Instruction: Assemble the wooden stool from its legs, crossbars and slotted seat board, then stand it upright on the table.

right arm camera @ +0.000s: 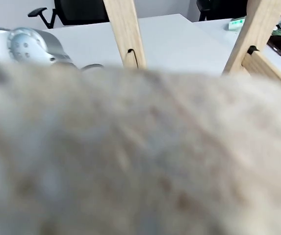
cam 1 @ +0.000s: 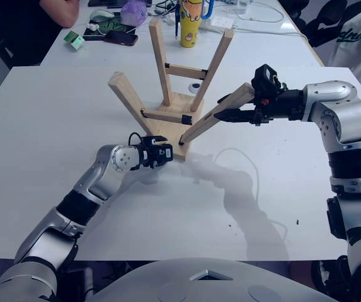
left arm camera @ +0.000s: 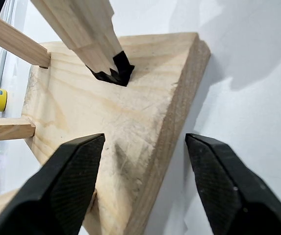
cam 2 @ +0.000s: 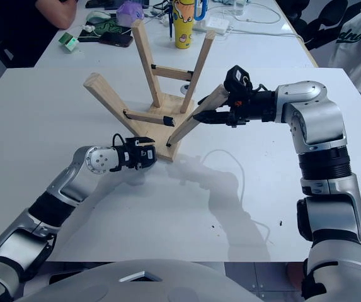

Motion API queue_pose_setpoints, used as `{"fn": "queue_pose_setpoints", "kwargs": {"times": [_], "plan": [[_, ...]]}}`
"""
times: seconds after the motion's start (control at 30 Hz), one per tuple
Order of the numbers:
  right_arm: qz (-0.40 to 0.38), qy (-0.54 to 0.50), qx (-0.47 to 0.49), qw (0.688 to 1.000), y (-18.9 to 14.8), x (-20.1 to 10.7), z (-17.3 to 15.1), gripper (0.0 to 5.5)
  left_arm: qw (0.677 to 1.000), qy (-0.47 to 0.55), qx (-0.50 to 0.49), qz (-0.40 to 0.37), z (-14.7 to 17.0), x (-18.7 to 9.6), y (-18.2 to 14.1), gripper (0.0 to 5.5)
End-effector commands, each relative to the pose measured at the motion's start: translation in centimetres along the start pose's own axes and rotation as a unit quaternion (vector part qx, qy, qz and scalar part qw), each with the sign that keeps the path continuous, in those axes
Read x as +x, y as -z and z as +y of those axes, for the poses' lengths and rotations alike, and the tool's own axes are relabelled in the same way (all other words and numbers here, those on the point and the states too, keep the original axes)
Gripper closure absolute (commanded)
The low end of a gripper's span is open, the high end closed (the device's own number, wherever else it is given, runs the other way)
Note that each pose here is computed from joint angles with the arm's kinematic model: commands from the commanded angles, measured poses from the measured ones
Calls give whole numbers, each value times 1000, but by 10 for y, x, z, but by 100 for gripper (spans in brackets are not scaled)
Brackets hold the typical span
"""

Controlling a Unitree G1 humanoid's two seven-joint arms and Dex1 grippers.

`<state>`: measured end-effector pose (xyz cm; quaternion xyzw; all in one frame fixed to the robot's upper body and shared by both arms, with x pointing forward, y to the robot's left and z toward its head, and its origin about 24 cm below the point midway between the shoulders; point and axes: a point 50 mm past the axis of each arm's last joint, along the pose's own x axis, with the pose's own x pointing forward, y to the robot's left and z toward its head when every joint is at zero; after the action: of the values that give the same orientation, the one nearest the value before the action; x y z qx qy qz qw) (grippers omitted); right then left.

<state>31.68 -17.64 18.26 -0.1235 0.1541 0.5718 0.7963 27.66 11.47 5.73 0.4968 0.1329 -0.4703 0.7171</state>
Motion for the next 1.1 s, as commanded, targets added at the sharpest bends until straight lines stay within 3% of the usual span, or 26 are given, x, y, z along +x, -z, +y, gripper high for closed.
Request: {"fn": "queue_pose_setpoints", "kwargs": {"times": [0.03, 0.2, 0.47, 0.7, 1.1], "plan": [[55, 3, 11, 998, -9, 9, 13, 345, 992, 105, -58, 39, -57, 12, 20, 241], [102, -26, -6, 994, -13, 29, 30, 345, 992, 90, -82, 36, -60, 14, 17, 241], [174, -20, -42, 984, 2, 38, 28, 345, 990, 71, -116, 31, -68, 22, 8, 241], [184, -37, 13, 982, 23, 47, 28, 345, 989, 60, -134, 29, -72, 28, 4, 241], [209, -70, -47, 974, 1, 70, 14, 345, 987, 43, -150, 25, -71, 36, 0, 241]]}}
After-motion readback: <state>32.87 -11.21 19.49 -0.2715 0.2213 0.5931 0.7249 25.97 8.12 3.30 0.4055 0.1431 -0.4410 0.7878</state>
